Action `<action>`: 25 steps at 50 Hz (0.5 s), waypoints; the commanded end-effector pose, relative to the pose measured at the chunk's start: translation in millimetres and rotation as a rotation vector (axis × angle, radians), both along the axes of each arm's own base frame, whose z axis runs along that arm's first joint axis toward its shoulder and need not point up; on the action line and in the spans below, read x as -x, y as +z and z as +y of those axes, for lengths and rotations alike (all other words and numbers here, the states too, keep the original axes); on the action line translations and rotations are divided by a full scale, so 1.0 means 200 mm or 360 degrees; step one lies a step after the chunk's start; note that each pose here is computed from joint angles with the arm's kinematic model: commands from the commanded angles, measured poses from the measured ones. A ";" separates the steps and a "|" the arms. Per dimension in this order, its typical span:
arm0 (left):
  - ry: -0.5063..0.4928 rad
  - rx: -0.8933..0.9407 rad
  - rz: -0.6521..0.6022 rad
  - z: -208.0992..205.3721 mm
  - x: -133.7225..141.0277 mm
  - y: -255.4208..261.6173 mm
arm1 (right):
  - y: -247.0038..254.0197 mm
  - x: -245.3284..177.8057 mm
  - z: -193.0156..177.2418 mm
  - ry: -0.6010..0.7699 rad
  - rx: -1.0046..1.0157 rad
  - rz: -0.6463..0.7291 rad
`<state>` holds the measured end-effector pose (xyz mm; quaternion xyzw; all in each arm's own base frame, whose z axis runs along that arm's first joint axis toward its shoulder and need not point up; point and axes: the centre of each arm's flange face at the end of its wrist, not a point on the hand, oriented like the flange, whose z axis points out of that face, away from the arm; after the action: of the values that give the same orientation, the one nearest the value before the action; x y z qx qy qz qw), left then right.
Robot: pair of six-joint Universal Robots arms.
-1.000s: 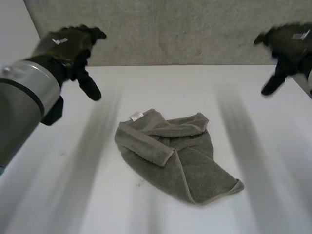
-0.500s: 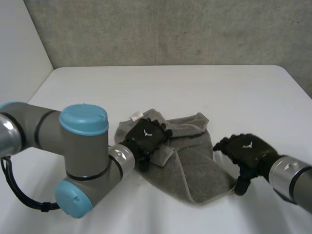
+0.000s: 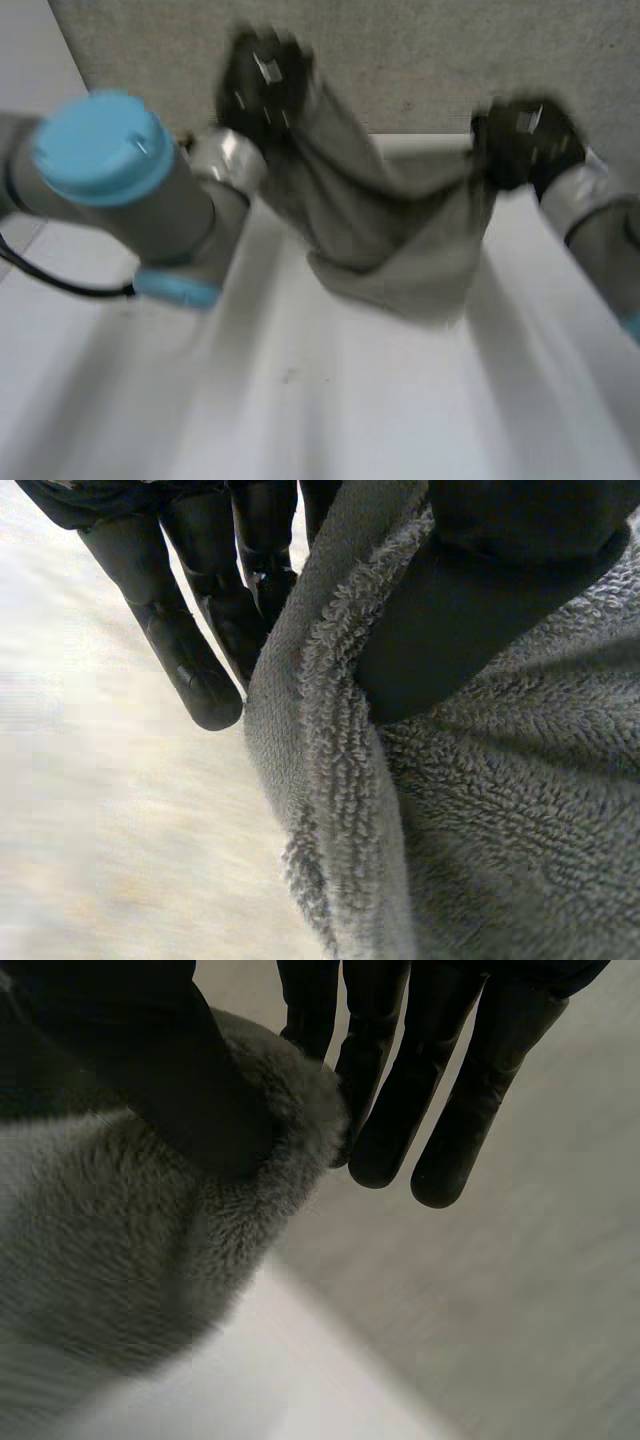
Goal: Fold the laundry
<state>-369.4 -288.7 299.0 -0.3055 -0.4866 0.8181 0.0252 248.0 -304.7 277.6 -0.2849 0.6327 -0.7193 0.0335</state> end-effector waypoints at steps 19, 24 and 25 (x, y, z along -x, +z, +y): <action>0.0284 -0.0708 0.0233 0.07 -0.47 -0.45 | -0.38 -0.22 0.45 0.0352 -0.0369 0.0352; 0.0368 -0.0936 0.0033 0.20 -0.58 -0.68 | -0.59 -0.20 0.56 0.0478 -0.0764 0.0505; 0.0369 -0.0936 0.0032 0.20 -0.58 -0.68 | -0.59 -0.20 0.56 0.0478 -0.0765 0.0505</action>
<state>-271.3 -270.2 199.3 -0.1934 -0.6886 0.6971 0.0497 292.1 -210.4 191.2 -0.4353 0.6892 -0.5734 0.0818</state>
